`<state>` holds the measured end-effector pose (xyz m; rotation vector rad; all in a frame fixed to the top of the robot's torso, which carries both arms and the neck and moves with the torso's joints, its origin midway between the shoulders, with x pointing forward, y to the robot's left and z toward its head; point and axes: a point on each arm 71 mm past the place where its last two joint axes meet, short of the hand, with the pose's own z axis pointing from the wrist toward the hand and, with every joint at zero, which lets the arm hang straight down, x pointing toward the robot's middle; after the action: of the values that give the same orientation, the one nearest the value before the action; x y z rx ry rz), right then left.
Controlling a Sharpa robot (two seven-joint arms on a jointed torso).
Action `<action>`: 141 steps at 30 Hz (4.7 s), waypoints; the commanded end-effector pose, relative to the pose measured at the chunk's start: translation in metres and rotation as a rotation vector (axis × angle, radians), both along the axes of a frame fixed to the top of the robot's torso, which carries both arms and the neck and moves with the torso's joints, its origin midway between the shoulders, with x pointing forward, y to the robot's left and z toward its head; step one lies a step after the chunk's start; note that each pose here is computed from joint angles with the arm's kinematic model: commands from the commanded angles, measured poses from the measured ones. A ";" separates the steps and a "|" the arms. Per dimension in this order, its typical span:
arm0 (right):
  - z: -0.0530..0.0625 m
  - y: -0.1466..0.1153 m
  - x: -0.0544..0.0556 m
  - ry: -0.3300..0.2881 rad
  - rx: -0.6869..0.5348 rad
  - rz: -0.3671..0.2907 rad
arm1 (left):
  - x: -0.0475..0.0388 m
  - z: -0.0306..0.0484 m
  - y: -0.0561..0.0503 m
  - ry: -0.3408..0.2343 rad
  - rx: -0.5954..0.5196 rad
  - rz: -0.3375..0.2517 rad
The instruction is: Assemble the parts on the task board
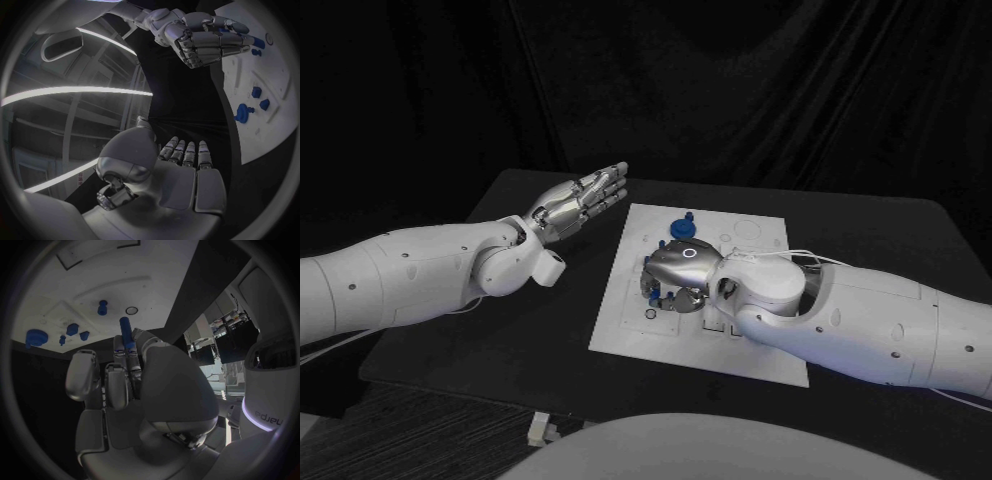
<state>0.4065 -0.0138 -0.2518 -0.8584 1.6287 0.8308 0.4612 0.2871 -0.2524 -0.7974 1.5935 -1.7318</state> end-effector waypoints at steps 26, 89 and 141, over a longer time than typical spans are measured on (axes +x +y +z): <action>-0.014 0.004 -0.008 0.018 -0.002 -0.004 | -0.0014 0.0050 -0.002 -0.044 -0.086 -0.045; -0.025 0.007 -0.010 0.012 -0.042 0.026 | -0.0006 -0.0017 -0.006 -0.002 -0.082 -0.076; 0.063 -0.174 0.052 0.139 0.097 -0.677 | -0.0011 -0.0069 -0.007 0.011 -0.079 -0.078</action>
<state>0.4571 -0.1795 -0.1745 -0.2011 1.6377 0.6464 0.4607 0.2815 -0.2627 -0.8093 1.6432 -1.8048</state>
